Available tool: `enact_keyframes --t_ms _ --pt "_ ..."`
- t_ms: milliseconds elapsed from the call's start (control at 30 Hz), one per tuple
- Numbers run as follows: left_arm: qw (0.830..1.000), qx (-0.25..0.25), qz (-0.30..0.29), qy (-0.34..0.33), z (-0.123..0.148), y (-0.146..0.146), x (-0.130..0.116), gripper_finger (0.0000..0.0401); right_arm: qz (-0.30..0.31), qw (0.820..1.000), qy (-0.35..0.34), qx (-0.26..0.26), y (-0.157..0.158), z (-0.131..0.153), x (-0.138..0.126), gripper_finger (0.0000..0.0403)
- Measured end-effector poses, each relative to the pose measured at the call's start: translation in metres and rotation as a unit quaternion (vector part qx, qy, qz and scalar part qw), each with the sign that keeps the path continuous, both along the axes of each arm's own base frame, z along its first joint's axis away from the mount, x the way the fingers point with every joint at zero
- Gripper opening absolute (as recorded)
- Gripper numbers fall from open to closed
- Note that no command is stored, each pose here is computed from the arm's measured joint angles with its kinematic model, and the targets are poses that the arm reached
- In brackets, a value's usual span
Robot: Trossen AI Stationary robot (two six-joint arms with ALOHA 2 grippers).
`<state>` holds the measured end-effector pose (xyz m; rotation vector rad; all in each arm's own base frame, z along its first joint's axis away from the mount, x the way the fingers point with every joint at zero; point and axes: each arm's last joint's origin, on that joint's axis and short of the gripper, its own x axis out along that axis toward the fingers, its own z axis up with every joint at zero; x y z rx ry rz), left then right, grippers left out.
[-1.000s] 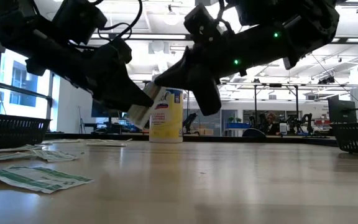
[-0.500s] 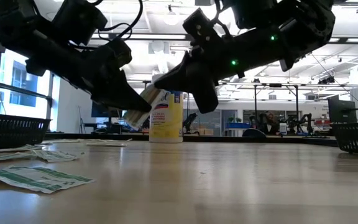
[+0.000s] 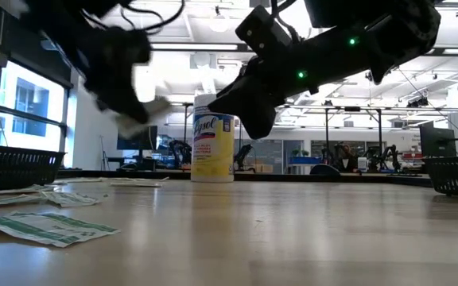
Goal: Pick & Place First Aid Supplies
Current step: Put the bandage into the left black basket
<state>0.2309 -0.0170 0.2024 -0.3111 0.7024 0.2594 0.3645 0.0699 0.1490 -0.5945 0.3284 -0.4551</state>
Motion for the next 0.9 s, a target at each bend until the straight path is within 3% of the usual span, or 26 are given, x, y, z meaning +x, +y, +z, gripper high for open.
enact_keyframes --t_ms 233,467,700,900 --pt "0.986 -0.061 0.096 0.126 0.051 0.006 -0.056 0.0001 0.032 0.998 -0.005 0.045 -0.004 -0.002 0.002 0.0184" --pt "0.945 -0.106 0.218 0.219 0.049 0.011 -0.109 0.0000 0.054 0.993 -0.007 0.107 -0.019 -0.006 0.005 0.0180" --pt "0.920 -0.126 0.274 0.249 0.022 0.012 -0.121 0.0000 0.052 0.988 -0.018 0.147 -0.030 -0.007 0.007 0.0170" --pt "0.915 -0.115 0.284 0.264 0.017 0.012 -0.117 0.0000 0.059 0.986 -0.018 0.154 -0.032 -0.007 0.007 0.0163"
